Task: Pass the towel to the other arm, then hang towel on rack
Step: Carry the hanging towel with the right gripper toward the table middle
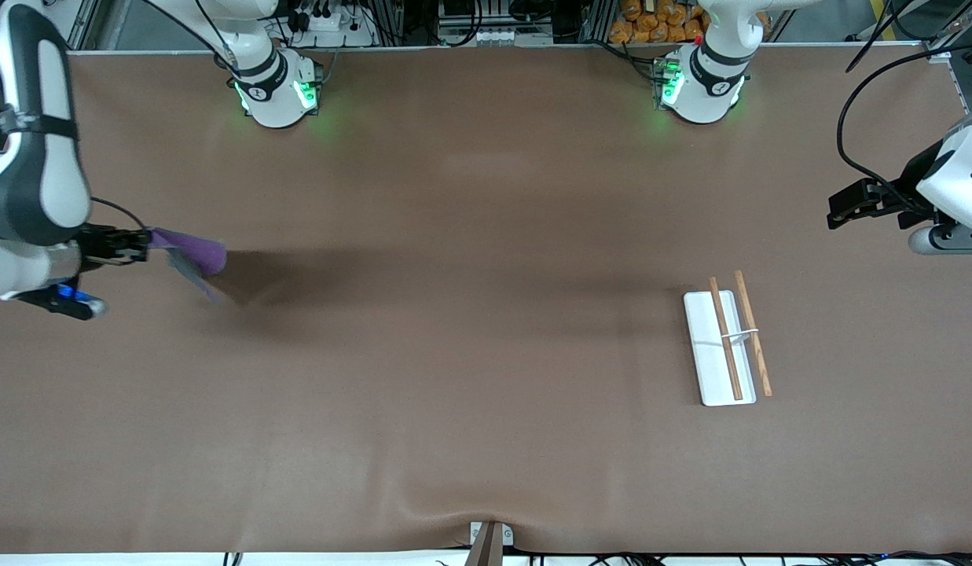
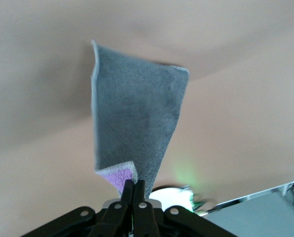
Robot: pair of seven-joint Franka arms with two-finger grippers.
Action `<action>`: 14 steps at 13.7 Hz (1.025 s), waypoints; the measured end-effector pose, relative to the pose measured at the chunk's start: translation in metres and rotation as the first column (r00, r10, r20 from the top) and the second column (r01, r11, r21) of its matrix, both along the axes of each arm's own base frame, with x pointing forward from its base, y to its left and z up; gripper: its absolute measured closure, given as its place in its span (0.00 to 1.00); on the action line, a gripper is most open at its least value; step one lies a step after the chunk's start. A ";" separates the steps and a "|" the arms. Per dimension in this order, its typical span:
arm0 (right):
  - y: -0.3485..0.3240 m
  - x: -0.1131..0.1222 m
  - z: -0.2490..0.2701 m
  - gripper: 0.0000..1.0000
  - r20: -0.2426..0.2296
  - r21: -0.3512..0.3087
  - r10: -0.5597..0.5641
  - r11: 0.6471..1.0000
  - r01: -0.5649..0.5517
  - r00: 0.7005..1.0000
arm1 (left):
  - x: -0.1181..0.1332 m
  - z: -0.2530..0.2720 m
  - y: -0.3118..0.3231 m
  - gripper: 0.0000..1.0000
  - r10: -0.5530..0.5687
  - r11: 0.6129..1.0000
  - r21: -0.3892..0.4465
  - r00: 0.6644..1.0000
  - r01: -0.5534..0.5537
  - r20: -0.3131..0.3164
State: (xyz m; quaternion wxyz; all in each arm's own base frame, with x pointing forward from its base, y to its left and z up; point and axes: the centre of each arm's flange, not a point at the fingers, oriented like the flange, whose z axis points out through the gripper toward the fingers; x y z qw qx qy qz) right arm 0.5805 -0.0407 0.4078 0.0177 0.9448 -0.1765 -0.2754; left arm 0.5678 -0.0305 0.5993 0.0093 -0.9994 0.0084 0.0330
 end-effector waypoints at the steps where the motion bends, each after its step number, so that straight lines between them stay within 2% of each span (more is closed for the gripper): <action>1: 0.026 0.003 0.005 0.98 0.003 -0.009 -0.016 1.000 0.016 1.000 | 0.000 0.000 0.000 0.00 0.000 1.000 0.000 1.000 0.000 0.000; 7: 0.171 0.003 0.045 0.98 0.057 -0.031 -0.075 0.997 0.076 0.996 | 0.000 0.000 0.000 0.00 0.001 1.000 0.000 1.000 -0.001 0.001; 11: 0.259 -0.012 0.079 0.98 0.091 0.026 -0.077 0.997 0.075 0.993 | 0.000 0.000 0.001 0.00 0.001 1.000 0.000 1.000 -0.001 0.001; 14: 0.315 -0.022 0.110 0.98 0.127 0.102 -0.145 0.986 0.133 0.981 | 0.000 0.000 0.001 0.00 0.001 1.000 0.000 1.000 -0.001 0.003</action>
